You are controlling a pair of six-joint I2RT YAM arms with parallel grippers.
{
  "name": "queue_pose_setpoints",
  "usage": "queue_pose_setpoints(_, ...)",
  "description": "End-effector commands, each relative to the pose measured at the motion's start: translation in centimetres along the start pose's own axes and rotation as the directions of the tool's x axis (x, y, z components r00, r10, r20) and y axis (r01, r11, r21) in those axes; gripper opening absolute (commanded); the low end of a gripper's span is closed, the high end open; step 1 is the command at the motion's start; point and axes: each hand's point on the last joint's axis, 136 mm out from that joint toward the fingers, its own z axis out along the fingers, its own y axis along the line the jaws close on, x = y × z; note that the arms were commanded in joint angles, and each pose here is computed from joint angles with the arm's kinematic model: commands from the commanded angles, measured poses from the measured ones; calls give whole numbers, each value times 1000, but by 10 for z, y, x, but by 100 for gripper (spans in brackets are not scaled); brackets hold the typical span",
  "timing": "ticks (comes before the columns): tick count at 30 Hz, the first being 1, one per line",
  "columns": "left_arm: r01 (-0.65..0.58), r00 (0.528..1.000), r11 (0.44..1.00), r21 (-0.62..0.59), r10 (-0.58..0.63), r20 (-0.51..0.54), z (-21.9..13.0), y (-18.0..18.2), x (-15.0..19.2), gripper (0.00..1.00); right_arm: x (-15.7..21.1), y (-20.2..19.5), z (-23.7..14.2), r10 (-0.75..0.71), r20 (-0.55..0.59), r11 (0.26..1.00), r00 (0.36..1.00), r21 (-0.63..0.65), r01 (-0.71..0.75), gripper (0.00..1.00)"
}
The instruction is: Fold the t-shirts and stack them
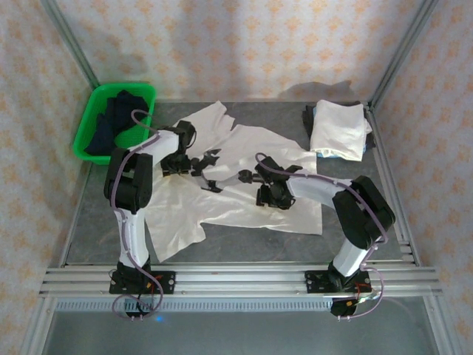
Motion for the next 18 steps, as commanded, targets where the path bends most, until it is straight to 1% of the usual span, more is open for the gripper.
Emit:
queue_pose_setpoints(1, 47, 998, 998, -48, -50, -46, 4, 22, 16, 44, -22, -14, -40, -38, 58, 996, 998, 77, 33, 64)
queue_pose_setpoints(3, 73, 996, 997, -31, -74, -43, 3, 26, 18, 44, -53, -13, -56, 18, 154, 998, 988, 49, -26, 64)
queue_pose_setpoints(5, 79, 996, 997, -6, -79, -28, -3, 23, 11, 46, -88, -16, -65, 85, 246, 996, 966, 20, -92, 64)
queue_pose_setpoints(7, 67, 998, 998, 18, -67, -4, -16, 15, 0, 47, -119, -23, -68, 145, 303, 987, 942, 28, -161, 64)
queue_pose_setpoints(8, 51, 998, 998, 24, -52, 23, -27, 10, -7, 49, -134, -23, -66, 157, 320, 984, 934, 25, -174, 64)
queue_pose_setpoints(10, 31, 997, 999, 31, -33, 73, -47, 2, -24, 52, -162, -23, -61, 172, 345, 979, 923, 42, -198, 62)
queue_pose_setpoints(13, 1, 992, 998, 67, -9, 126, -69, -18, -50, 55, -193, -14, -44, 172, 341, 979, 924, 45, -199, 58)
queue_pose_setpoints(16, -18, 989, 993, 116, 1, 147, -73, -42, -76, 55, -214, -9, -18, 193, 326, 974, 926, 53, -221, 51)
queue_pose_setpoints(18, -30, 989, 988, 153, 6, 150, -70, -58, -90, 55, -228, -10, -5, 228, 334, 964, 915, 52, -259, 44)
